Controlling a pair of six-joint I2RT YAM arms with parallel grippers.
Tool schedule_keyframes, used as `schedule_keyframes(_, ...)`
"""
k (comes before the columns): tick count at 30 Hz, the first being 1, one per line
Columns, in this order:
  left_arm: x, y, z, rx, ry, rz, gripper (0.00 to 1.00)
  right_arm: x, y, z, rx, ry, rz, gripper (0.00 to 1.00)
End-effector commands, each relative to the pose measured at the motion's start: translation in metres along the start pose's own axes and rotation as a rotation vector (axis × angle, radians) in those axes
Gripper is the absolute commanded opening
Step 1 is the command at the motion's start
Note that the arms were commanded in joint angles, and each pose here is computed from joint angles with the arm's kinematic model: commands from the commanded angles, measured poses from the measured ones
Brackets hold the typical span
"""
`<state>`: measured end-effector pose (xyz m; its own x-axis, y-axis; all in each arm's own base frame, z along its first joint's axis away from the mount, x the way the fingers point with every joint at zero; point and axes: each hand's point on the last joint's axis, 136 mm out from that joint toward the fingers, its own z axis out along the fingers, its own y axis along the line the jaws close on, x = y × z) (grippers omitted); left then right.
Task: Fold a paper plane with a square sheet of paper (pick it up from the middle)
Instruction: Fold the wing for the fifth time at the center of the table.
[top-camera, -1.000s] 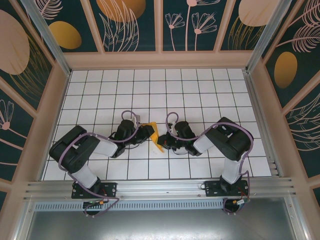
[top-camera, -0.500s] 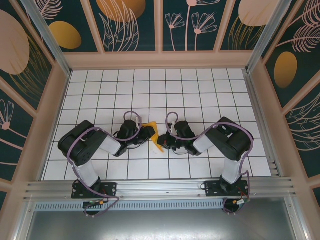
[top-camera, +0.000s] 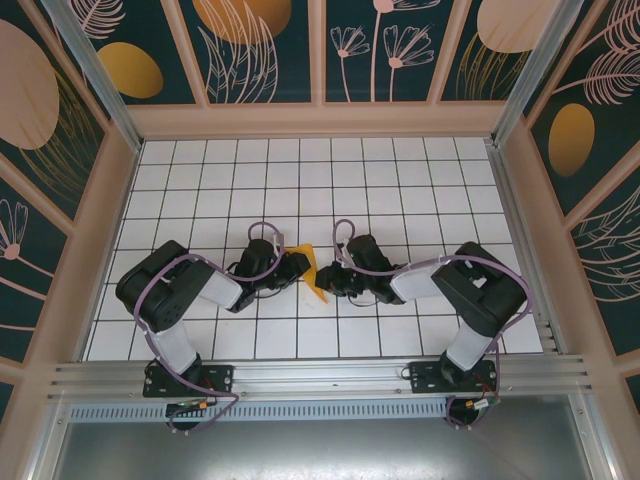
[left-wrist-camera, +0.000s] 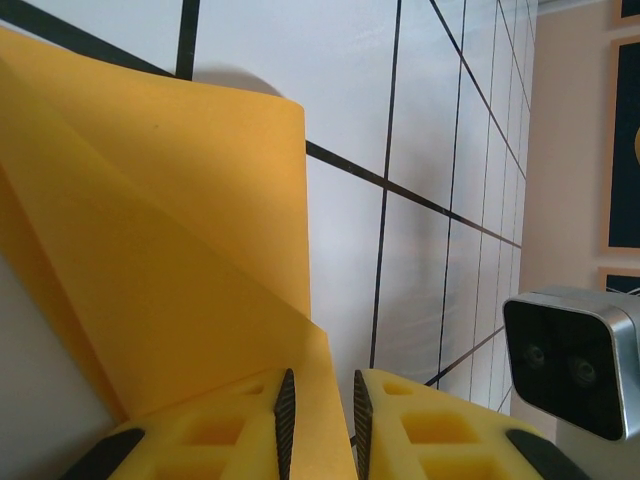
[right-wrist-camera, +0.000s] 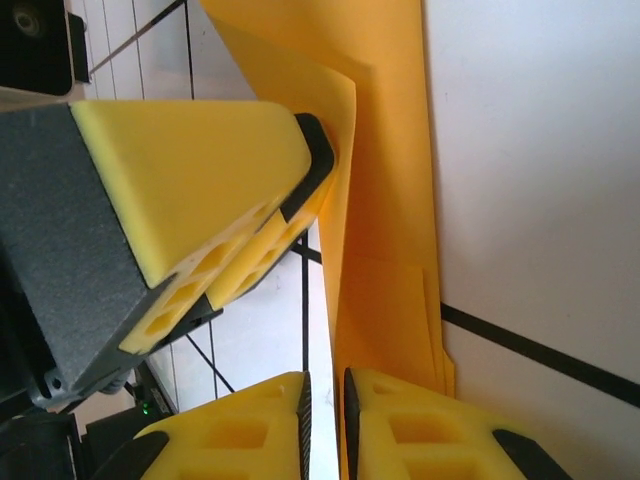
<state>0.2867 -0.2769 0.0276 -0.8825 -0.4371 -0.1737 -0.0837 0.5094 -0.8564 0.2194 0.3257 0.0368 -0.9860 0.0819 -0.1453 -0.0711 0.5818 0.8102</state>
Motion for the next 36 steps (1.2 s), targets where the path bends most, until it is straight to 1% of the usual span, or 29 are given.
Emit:
schedule_keyframes(1, 0.007, 0.030, 0.004, -0.120, 0.017, 0.004, 0.27, 0.004, 0.005, -0.003, 0.003, 0.026, -0.035, 0.15)
schedule_keyframes(3, 0.007, 0.031, 0.004, -0.125, 0.016, 0.004, 0.27, 0.009, 0.004, -0.001, -0.005, 0.048, -0.039, 0.11)
schedule_keyframes(7, 0.006, 0.030, 0.005, -0.126, 0.018, 0.007, 0.27, 0.018, -0.018, 0.004, 0.071, 0.078, -0.029, 0.08)
schedule_keyframes(11, 0.006, 0.030, 0.004, -0.129, 0.018, 0.007, 0.26, 0.031, -0.031, 0.010, 0.093, 0.129, -0.025, 0.07)
schedule_keyframes(16, 0.006, 0.031, 0.003, -0.136, 0.016, 0.005, 0.26, 0.036, -0.049, 0.012, 0.168, 0.141, -0.012, 0.08)
schedule_keyframes(18, 0.006, 0.031, 0.003, -0.136, 0.017, 0.003, 0.26, 0.035, -0.047, 0.011, 0.172, 0.139, -0.014, 0.08)
schedule_keyframes(24, 0.006, 0.031, 0.002, -0.140, 0.016, 0.006, 0.26, 0.021, -0.010, -0.004, 0.103, 0.088, -0.052, 0.12)
schedule_keyframes(27, 0.006, 0.031, 0.002, -0.142, 0.017, 0.007, 0.26, 0.020, 0.000, -0.007, 0.083, 0.095, -0.070, 0.13)
schedule_keyframes(30, 0.006, 0.031, 0.002, -0.141, 0.016, 0.005, 0.26, 0.025, -0.004, -0.007, 0.094, 0.109, -0.059, 0.13)
schedule_keyframes(35, 0.006, 0.029, 0.002, -0.137, 0.016, 0.008, 0.26, 0.036, -0.022, -0.002, 0.133, 0.143, -0.030, 0.13)
schedule_keyframes(36, 0.006, 0.030, 0.002, -0.139, 0.016, 0.006, 0.26, 0.038, -0.027, -0.001, 0.150, 0.146, -0.025, 0.11)
